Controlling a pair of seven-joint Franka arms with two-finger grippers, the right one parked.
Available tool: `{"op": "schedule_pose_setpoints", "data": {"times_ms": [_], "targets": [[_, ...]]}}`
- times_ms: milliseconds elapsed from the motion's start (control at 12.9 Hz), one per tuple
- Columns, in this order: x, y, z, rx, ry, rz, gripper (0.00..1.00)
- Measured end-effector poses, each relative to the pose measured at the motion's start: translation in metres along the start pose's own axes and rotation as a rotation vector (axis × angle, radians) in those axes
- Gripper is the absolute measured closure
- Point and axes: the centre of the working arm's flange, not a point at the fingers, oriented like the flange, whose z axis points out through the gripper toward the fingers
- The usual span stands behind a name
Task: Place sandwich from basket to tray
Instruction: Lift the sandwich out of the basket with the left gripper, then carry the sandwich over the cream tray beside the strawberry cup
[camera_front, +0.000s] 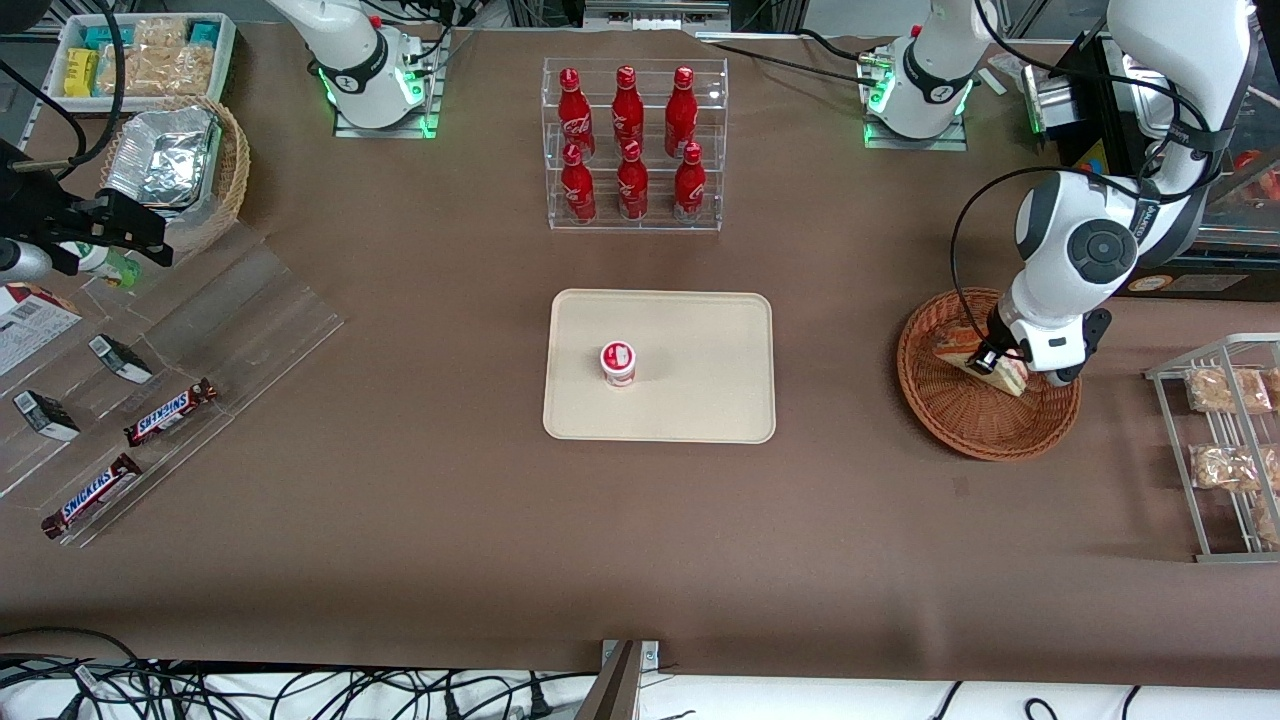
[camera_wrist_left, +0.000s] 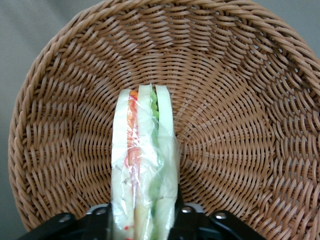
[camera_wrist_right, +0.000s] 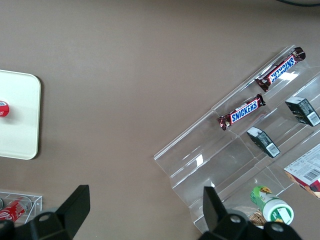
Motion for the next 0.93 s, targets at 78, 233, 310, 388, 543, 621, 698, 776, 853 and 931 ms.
{"op": "schedule_pose_setpoints", "data": {"times_ms": [78, 233, 310, 388, 543, 621, 698, 776, 853, 931], "targets": [[0.001, 0.0, -0.001, -0.001, 0.001, -0.004, 0.67], [0.005, 0.002, -0.009, -0.007, 0.011, -0.02, 0.7], [0.01, 0.003, -0.019, 0.006, 0.015, -0.025, 0.72], [0.014, 0.006, -0.033, 0.028, 0.017, -0.022, 0.73], [0.016, 0.021, -0.07, 0.056, 0.025, 0.018, 0.76], [0.016, 0.031, -0.093, 0.063, 0.023, 0.048, 0.81], [0.017, 0.037, -0.116, 0.071, 0.009, 0.086, 0.82], [0.019, 0.041, -0.138, 0.082, -0.019, 0.141, 0.82], [0.023, 0.043, -0.16, 0.092, -0.05, 0.208, 0.82], [0.026, 0.045, -0.179, 0.095, -0.076, 0.273, 0.82]]}}
